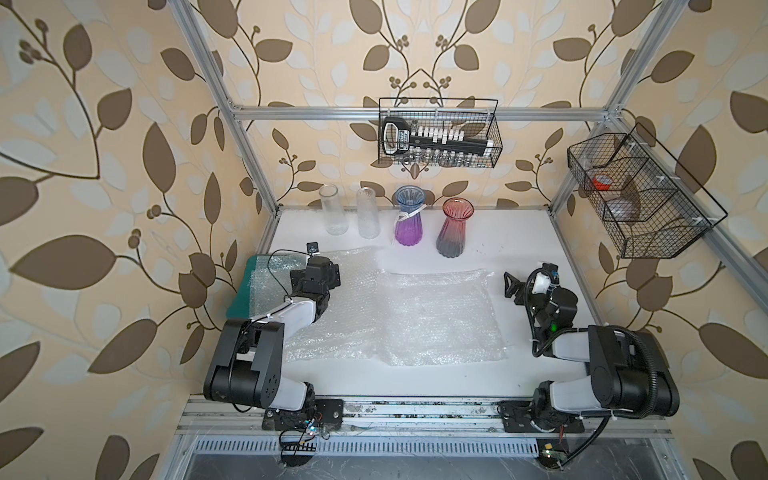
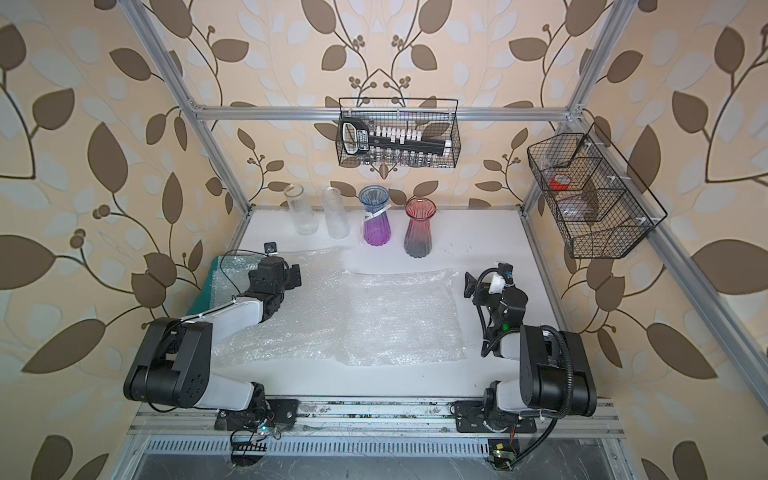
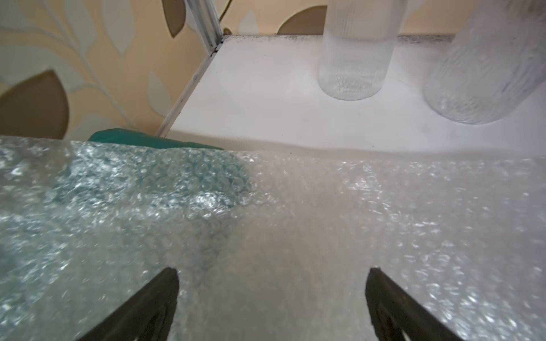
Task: Unwrap the vase from the bubble wrap
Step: Reset both arms
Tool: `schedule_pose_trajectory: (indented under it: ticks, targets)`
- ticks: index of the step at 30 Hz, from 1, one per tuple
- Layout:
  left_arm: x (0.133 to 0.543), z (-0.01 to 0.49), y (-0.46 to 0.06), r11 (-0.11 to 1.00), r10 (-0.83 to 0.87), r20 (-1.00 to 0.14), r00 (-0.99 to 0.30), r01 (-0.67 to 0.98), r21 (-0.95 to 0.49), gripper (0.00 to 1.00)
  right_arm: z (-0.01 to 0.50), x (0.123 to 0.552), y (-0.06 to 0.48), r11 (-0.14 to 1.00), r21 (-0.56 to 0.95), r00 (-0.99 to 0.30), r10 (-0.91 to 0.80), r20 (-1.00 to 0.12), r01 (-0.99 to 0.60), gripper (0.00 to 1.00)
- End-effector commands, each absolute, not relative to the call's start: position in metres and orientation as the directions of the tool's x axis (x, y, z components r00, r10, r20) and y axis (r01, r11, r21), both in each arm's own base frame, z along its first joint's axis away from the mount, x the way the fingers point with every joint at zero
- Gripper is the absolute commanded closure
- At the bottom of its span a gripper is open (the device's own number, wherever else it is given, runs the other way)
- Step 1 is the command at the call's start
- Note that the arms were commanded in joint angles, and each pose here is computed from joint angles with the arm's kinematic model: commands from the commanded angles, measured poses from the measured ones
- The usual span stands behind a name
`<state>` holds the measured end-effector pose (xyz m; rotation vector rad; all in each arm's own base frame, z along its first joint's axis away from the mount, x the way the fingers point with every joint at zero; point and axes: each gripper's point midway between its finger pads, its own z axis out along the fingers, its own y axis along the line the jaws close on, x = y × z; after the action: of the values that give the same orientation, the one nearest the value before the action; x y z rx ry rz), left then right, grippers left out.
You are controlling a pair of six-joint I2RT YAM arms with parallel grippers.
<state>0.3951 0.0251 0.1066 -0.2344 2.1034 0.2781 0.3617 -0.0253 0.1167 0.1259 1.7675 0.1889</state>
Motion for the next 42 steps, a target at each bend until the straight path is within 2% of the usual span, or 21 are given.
schedule_pose_trajectory:
  ticks: [1,3,6,10,16,20,26,31,34,37,40,42]
  targets:
    - [0.416,0.139,0.015,0.976,-0.014,-0.913,-0.408,-0.203,0.076,0.01,0.119,0.354,-0.033,0.986,0.164,-0.133,0.169,-0.977,0.042,0.01]
    - [0.407,0.133,0.014,0.979,-0.014,-0.902,-0.431,-0.191,0.076,0.01,0.119,0.357,-0.032,0.985,0.167,-0.111,0.170,-0.979,0.029,0.01]
    - [0.392,0.133,0.009,0.985,-0.011,-0.905,-0.426,-0.159,0.063,0.01,0.111,0.367,-0.025,0.991,0.134,-0.194,0.137,-0.971,0.027,0.01]
    - [0.389,0.130,0.013,0.981,0.005,-0.891,-0.455,-0.170,0.092,0.01,0.109,0.371,-0.027,0.991,0.125,-0.207,0.134,-0.969,0.053,0.01]
    - [0.385,0.125,0.011,0.984,-0.018,-0.884,-0.468,-0.167,0.069,0.01,0.106,0.375,-0.025,0.991,0.077,-0.229,0.100,-0.968,0.105,0.01]
    - [0.382,0.105,0.009,0.985,-0.052,-0.882,-0.468,-0.172,0.034,0.01,0.105,0.377,-0.023,0.991,0.050,-0.238,0.079,-0.968,0.127,0.01]
    - [0.386,0.095,0.006,0.988,-0.055,-0.902,-0.429,-0.155,0.013,0.01,0.115,0.358,-0.034,0.982,0.090,-0.145,0.114,-0.983,0.166,0.01]
    - [0.386,0.081,0.013,0.986,-0.092,-0.889,-0.449,-0.164,-0.019,0.01,0.112,0.365,-0.024,0.993,0.078,-0.183,0.094,-0.979,0.093,0.01]
    - [0.386,0.079,0.012,0.987,-0.093,-0.890,-0.446,-0.161,-0.022,0.01,0.115,0.362,0.000,1.000,0.025,-0.165,0.021,-0.986,-0.019,0.01]
    - [0.386,0.076,0.012,0.987,-0.091,-0.893,-0.441,-0.161,-0.021,0.01,0.115,0.360,-0.001,1.000,0.014,-0.161,0.015,-0.987,0.003,0.01]
    - [0.386,0.076,0.013,0.986,-0.092,-0.892,-0.443,-0.163,-0.021,0.01,0.114,0.362,-0.019,0.992,0.044,-0.165,0.063,-0.984,0.116,0.01]
    - [0.387,0.076,0.012,0.987,-0.092,-0.892,-0.442,-0.161,-0.022,0.01,0.118,0.356,-0.022,0.990,0.050,-0.135,0.068,-0.988,0.131,0.01]
